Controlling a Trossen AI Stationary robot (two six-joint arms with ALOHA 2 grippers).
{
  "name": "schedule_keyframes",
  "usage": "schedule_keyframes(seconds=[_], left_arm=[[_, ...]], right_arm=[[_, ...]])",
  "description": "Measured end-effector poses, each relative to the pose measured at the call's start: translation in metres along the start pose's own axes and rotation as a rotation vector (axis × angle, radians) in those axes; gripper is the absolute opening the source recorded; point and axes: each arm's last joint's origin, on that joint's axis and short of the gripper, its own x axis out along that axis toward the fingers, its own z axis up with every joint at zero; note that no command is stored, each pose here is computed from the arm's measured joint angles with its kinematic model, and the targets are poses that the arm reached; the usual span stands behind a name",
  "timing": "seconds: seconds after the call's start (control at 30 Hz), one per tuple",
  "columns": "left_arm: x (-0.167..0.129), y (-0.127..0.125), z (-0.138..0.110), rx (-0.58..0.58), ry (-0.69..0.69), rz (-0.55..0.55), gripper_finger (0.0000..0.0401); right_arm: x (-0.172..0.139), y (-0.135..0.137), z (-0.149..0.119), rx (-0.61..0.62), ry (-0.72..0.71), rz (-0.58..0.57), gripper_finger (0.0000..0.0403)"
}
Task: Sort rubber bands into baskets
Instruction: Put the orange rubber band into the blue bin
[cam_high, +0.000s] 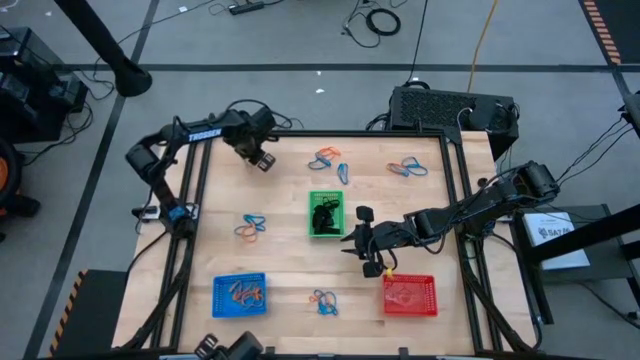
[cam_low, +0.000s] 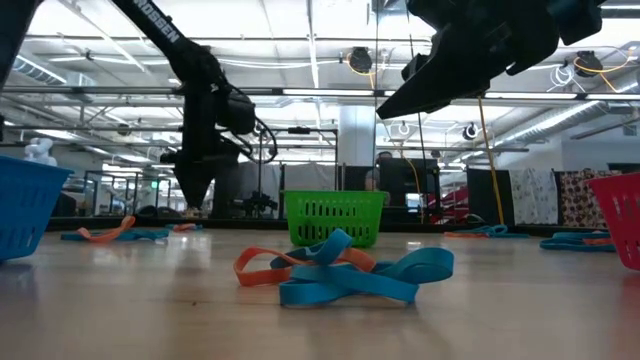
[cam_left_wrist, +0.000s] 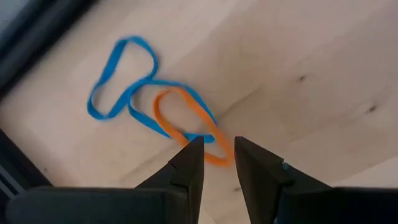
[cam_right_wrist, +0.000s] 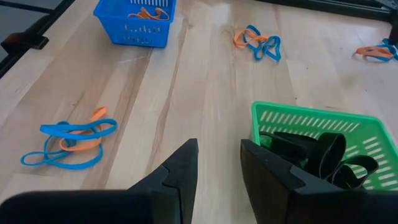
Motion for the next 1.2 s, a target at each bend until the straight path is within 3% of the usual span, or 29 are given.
schedule_keyframes(seconds=[0.17, 0.37, 0.87, 0.97, 1.07, 1.2], left_arm=[[0.015, -0.004, -0.001, -0.036, 0.074, 0.006, 0.0097], [0.04, -0.011, -0.012, 0.005, 0.164, 0.018, 0.0097], [0.05, -0.012, -0.019, 0.068, 0.161, 0.021, 0.0094], [0.05, -0.012, -0.02, 0.075, 0.162, 0.021, 0.0069], [0.05, -0.013, -0.02, 0.093, 0.166, 0.014, 0.0019], [0.046, -0.015, -0.02, 0.12, 0.154, 0.025, 0.0009]], right_arm=[[0.0, 0.0, -0.001, 0.016, 0.009, -0.001, 0.0114], [0.0, 0.0, -0.004, 0.04, 0.037, -0.002, 0.0114], [0.0, 0.0, -0.003, 0.021, 0.026, -0.002, 0.0114], [0.0, 0.0, -0.003, 0.019, 0.026, -0.002, 0.0114], [0.0, 0.0, -0.003, 0.019, 0.027, -0.002, 0.0114], [0.0, 0.0, -0.003, 0.019, 0.027, -0.002, 0.0114]])
